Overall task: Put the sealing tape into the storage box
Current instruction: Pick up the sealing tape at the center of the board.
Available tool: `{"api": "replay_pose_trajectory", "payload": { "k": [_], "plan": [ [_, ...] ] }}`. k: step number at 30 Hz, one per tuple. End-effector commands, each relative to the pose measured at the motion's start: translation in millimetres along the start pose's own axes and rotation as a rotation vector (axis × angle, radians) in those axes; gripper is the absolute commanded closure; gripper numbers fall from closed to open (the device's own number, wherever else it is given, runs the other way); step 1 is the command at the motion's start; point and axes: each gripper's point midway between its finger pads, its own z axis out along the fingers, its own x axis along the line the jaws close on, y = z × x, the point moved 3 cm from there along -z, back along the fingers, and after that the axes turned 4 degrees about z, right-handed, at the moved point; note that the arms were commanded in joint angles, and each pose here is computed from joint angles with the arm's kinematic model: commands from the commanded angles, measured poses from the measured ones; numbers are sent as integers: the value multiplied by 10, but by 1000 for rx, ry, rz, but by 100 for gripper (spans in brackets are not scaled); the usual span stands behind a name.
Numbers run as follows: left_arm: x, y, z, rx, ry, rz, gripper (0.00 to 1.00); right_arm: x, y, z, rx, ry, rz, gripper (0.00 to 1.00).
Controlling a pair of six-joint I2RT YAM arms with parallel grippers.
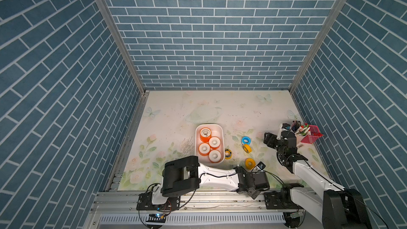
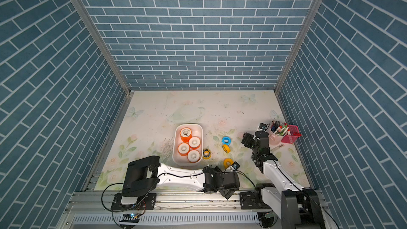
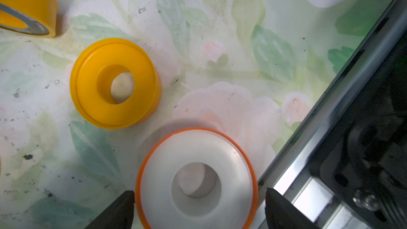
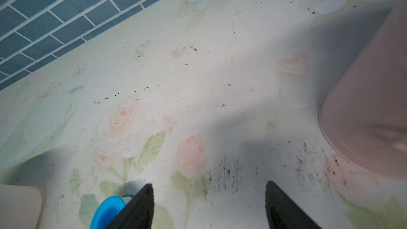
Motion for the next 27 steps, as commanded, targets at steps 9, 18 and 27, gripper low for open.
{"api": "replay_pose_trajectory", "payload": {
  "k": [9, 18, 27],
  "plan": [
    [63, 85, -67, -32, 67, -10, 25, 6, 4, 15, -1, 10, 15, 21],
    [247, 294, -468, -121, 91, -46, 28, 9, 3, 17, 0, 12, 15, 21],
    [1175, 348, -949, -186, 175, -229, 31, 6, -6, 13, 3, 11, 16, 21]
  ]
}}
